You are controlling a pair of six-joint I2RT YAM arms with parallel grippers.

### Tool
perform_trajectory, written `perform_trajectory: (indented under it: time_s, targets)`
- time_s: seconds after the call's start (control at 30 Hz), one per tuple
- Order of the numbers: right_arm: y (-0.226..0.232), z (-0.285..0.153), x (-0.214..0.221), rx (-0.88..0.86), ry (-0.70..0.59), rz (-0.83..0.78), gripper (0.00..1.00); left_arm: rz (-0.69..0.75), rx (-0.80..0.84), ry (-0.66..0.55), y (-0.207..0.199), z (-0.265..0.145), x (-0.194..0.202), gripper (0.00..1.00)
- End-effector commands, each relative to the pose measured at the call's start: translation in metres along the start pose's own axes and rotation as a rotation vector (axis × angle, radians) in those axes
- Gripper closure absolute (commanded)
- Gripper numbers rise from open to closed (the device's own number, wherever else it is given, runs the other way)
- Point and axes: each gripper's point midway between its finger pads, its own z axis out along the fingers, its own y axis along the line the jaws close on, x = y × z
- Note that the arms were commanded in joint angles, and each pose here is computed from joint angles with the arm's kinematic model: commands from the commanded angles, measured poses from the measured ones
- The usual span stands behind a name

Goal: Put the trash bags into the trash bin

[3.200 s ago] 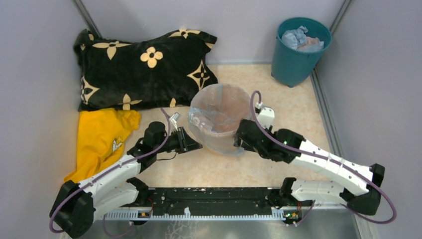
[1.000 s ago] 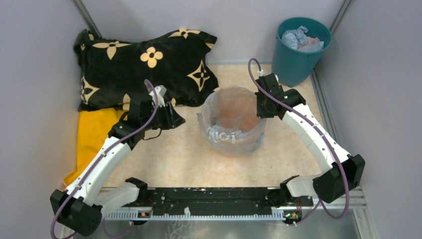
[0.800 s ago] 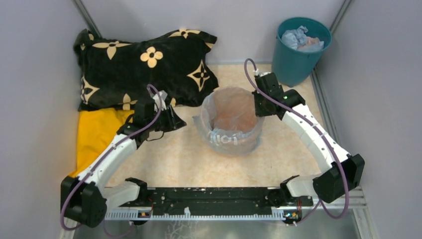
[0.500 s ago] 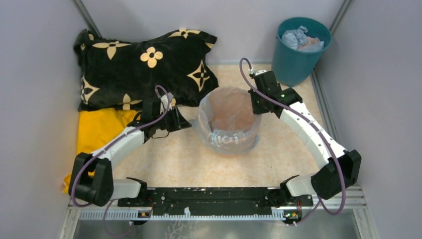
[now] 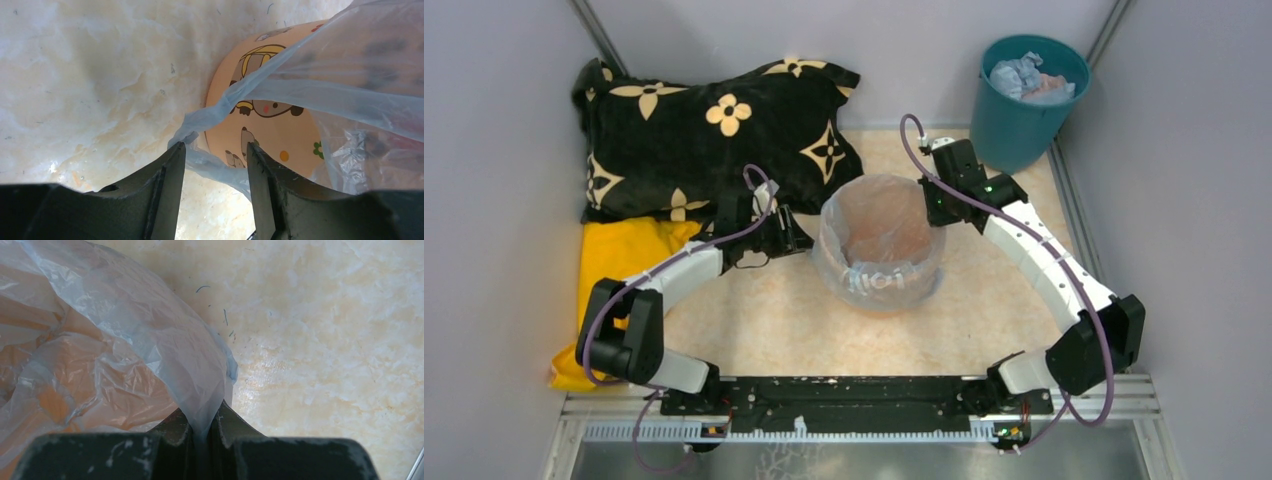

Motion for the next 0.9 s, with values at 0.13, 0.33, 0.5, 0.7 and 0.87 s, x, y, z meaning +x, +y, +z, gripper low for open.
perform_trajectory:
  time_s: [0.13, 0.33, 0.5, 0.7, 0.87]
  targets:
    - [0.008, 0.005, -0.018, -0.036, -0.038, 0.008, 1.0, 0.009, -0.012, 0.026, 0.001, -0.001, -0.002, 0.45]
    - [0.008, 0.006, -0.021, -0.037, -0.045, 0.015, 1.0, -0.01, -0.015, 0.077, 0.009, 0.007, 0.011, 0.46]
    - [0.008, 0.01, -0.021, -0.039, -0.041, 0.024, 1.0, -0.031, 0.013, 0.097, 0.013, 0.013, 0.022, 0.47]
    - [0.01, 0.01, -0.026, -0.053, -0.05, 0.039, 1.0, -0.05, 0.028, 0.115, 0.018, 0.02, 0.035, 0.47]
    - [0.009, 0.012, -0.025, -0.049, -0.052, 0.053, 1.0, -0.076, 0.055, 0.13, 0.017, 0.033, 0.039, 0.47]
